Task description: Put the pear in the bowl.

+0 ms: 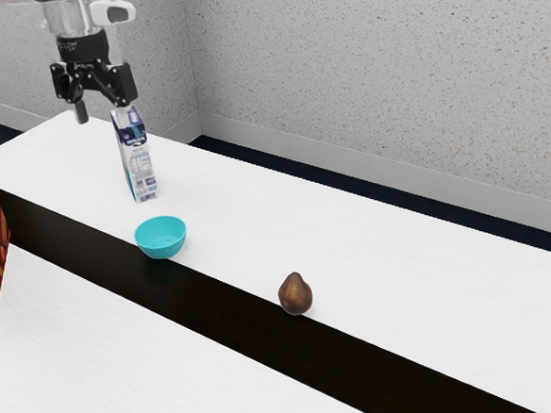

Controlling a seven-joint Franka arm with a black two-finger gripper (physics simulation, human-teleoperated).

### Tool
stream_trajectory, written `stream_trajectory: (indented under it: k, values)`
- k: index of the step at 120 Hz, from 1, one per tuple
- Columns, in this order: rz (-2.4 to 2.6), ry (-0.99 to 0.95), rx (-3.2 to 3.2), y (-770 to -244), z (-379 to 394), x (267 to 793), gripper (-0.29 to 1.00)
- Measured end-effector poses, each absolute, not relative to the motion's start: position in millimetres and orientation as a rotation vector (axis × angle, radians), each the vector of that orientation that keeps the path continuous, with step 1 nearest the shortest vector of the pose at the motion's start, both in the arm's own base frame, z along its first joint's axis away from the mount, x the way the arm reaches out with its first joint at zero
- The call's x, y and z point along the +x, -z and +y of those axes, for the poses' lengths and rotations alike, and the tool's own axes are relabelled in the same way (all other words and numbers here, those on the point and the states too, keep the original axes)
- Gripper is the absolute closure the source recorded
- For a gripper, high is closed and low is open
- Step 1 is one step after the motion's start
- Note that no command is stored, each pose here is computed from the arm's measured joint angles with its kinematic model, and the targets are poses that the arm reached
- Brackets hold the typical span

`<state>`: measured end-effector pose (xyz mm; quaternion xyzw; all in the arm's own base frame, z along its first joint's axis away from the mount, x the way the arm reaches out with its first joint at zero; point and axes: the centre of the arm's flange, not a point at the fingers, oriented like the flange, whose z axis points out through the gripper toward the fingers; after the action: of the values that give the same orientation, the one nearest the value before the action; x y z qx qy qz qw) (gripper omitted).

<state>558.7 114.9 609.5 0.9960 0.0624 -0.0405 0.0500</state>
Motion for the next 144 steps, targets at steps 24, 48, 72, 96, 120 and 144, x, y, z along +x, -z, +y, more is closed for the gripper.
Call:
stream_trajectory:
  k: [24,48,72,96,120,144]
  values:
    - [0.182,0.152,3.043,-554,105,561,0.02]
    - [-0.023,0.184,3.147,-432,-19,601,0.02]
    - [-0.023,0.013,3.2,-361,-101,629,0.02]
    - [0.031,-0.206,3.16,-348,-158,639,0.02]
    - [0.122,-0.252,3.143,-315,-183,641,0.02]
    - [0.22,-0.268,3.135,-293,-185,644,0.02]
